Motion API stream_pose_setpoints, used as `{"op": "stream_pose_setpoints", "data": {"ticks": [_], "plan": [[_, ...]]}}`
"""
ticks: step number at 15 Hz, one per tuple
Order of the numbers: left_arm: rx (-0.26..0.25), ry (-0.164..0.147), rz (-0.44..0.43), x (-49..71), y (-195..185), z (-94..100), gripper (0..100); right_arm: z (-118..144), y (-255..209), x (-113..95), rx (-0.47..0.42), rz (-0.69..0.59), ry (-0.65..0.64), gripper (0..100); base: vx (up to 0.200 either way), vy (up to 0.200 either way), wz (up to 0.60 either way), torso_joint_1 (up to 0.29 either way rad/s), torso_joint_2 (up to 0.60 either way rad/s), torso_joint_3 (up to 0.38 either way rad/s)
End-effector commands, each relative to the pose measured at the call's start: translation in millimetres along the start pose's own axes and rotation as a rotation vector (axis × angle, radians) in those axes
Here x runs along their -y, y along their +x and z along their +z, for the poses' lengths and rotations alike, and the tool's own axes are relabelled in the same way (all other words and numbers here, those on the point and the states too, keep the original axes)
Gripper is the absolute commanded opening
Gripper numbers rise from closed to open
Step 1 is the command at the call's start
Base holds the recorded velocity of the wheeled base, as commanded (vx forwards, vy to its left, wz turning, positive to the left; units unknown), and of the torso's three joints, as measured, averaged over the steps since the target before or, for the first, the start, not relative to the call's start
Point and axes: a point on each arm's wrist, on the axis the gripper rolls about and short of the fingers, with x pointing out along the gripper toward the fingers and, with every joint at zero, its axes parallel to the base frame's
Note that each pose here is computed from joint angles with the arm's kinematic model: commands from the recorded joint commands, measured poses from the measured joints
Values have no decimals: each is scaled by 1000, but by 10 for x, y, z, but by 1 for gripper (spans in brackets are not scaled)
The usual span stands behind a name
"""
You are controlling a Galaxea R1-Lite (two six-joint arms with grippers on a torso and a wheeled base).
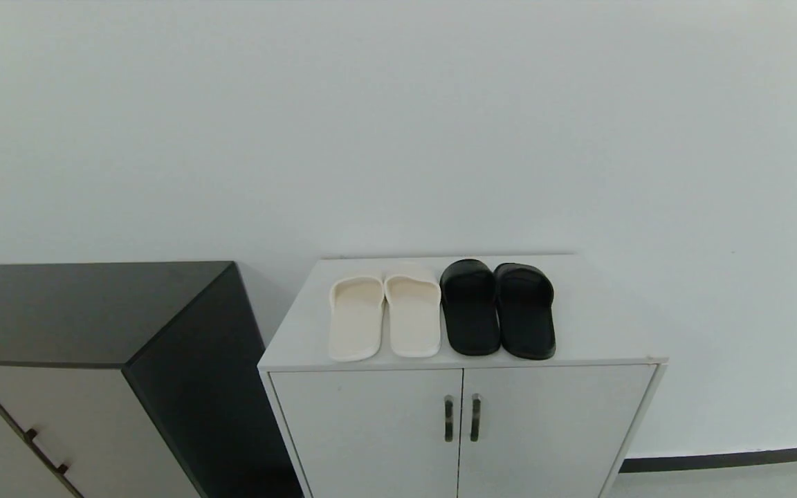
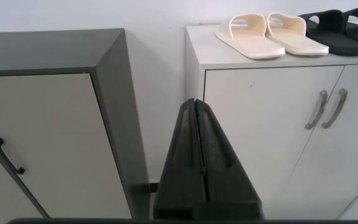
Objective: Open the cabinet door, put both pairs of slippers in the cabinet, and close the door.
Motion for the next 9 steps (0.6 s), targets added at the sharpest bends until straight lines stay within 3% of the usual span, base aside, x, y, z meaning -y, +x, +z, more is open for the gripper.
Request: {"op": "stream_pose_setpoints", "data": {"ticks": [1,7,8,9], "plan": [[1,-1,-1,0,0,0,0,0,1,-1,-1,3,-1,100,0,0,0,0,0,0],[-1,0,-7,2,0,-1,0,4,3,4,-2,-23,5,100,0,0,0,0,0,0],[-1,0,-7,2,0,-1,0,91,-15,5,35,-25,14,100,0,0,0,0,0,0],[-1,0,-7,2,0,-1,0,582,-138,15,171,-9,101,100,0,0,0,0,0,0]]}}
